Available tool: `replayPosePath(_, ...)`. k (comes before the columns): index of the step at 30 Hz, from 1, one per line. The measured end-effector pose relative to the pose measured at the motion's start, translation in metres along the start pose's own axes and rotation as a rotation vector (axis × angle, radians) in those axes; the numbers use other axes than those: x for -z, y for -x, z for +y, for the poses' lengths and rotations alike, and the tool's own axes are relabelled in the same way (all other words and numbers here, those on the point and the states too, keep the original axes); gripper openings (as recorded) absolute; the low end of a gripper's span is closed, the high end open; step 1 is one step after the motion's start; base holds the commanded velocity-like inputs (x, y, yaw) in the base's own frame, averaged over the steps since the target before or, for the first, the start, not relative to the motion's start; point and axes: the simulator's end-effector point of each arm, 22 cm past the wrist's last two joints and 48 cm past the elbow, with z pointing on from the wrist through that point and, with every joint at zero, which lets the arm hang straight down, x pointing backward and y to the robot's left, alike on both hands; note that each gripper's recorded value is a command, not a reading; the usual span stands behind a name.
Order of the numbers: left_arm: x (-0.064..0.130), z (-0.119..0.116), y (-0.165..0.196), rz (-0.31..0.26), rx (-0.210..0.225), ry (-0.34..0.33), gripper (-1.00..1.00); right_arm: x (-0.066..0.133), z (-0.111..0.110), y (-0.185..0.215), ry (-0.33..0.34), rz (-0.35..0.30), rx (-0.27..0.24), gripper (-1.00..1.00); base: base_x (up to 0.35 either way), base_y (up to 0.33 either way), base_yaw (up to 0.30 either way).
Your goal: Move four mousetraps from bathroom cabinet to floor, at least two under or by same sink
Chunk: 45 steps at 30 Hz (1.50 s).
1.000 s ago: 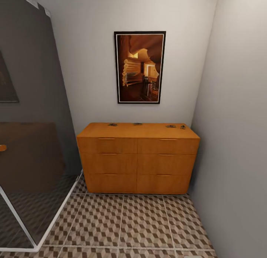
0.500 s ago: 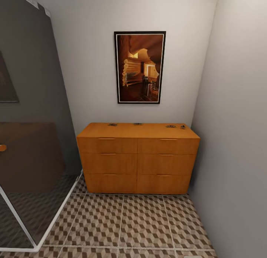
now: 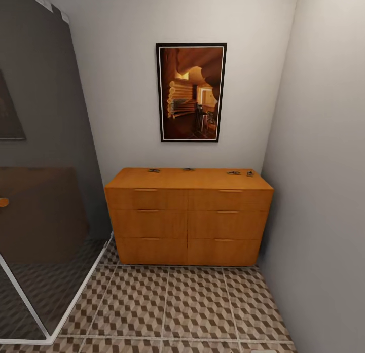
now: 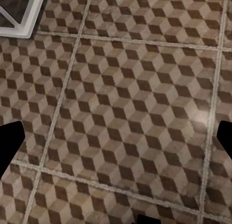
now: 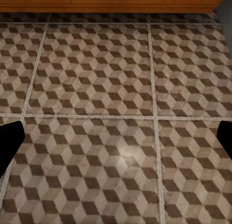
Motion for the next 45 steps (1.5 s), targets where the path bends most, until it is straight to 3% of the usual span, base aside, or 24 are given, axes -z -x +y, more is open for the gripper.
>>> replayPosePath(45,0.0004,-0.0021,-0.0002,0.0,0.001,-0.003,1.0,-0.0001,0.0003,0.0003,0.0,0.0,0.0,1.0,0.0,0.0,0.0)
